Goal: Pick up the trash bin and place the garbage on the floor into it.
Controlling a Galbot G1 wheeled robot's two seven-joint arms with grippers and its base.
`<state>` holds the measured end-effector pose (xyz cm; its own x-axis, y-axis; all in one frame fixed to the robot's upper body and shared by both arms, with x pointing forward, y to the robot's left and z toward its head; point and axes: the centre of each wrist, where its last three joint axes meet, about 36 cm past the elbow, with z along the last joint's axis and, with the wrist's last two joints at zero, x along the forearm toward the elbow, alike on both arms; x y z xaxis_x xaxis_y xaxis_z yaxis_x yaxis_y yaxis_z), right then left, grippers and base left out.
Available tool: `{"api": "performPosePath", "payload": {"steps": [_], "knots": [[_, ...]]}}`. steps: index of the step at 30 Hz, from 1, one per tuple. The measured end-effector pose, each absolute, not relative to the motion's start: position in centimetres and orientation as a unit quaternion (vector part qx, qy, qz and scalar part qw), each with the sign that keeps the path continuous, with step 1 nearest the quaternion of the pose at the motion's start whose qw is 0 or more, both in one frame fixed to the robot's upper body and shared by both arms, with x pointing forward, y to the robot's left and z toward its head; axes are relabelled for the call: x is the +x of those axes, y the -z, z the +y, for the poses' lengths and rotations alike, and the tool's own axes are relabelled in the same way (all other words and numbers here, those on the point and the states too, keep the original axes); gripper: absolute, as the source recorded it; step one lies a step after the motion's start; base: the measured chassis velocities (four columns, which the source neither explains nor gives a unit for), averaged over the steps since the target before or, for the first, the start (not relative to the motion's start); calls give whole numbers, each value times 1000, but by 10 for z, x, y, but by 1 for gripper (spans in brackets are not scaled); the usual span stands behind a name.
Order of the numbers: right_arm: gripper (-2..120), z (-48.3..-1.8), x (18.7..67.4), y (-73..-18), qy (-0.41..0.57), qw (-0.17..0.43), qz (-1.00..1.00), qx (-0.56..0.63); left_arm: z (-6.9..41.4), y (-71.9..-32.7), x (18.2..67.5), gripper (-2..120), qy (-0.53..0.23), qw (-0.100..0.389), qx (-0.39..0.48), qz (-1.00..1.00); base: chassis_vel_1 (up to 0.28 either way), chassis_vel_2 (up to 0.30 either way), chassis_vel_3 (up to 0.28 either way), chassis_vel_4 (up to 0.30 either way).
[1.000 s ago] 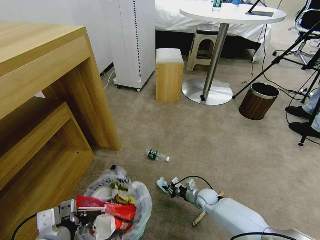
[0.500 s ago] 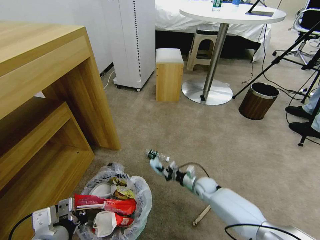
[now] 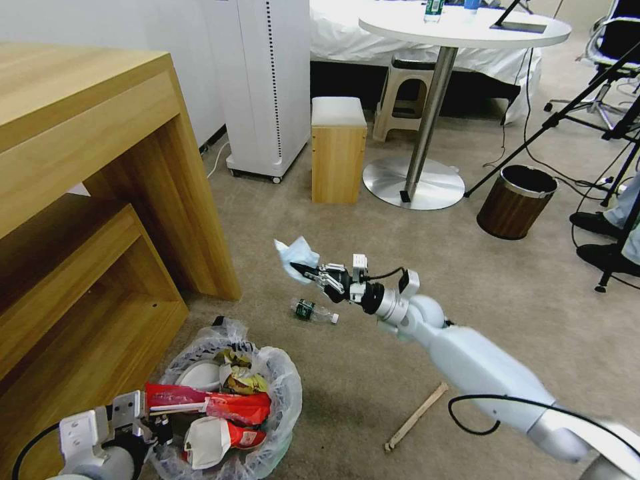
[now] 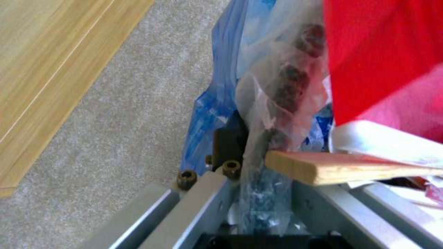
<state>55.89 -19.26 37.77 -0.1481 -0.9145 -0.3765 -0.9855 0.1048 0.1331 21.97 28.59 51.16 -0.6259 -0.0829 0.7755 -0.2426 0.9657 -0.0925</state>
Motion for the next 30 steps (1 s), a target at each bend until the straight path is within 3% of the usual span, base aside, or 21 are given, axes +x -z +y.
{"api": "performPosePath", "payload": {"steps": [6, 12, 16, 20, 30], "knots": [[0, -184, 562, -396, -168, 107, 719, -666, 286, -513, 219, 0, -94, 422, 91, -897, 0, 0, 0, 0], [0, -146, 565, -432, -155, 106, 683, -706, 287, -514, 220, 0, -92, 420, 92, -898, 0, 0, 0, 0], [0, -62, 544, -462, -183, 84, 626, -753, 288, -512, 221, 0, -94, 420, 94, -898, 0, 0, 0, 0], [0, -34, 508, -445, -203, 37, 613, -763, 288, -512, 221, 0, -94, 419, 98, -898, 0, 0, 0, 0], [0, -63, 441, -387, -215, -59, 632, -742, 292, -509, 221, 0, -89, 419, 107, -897, 0, 0, 0, 0]]}}
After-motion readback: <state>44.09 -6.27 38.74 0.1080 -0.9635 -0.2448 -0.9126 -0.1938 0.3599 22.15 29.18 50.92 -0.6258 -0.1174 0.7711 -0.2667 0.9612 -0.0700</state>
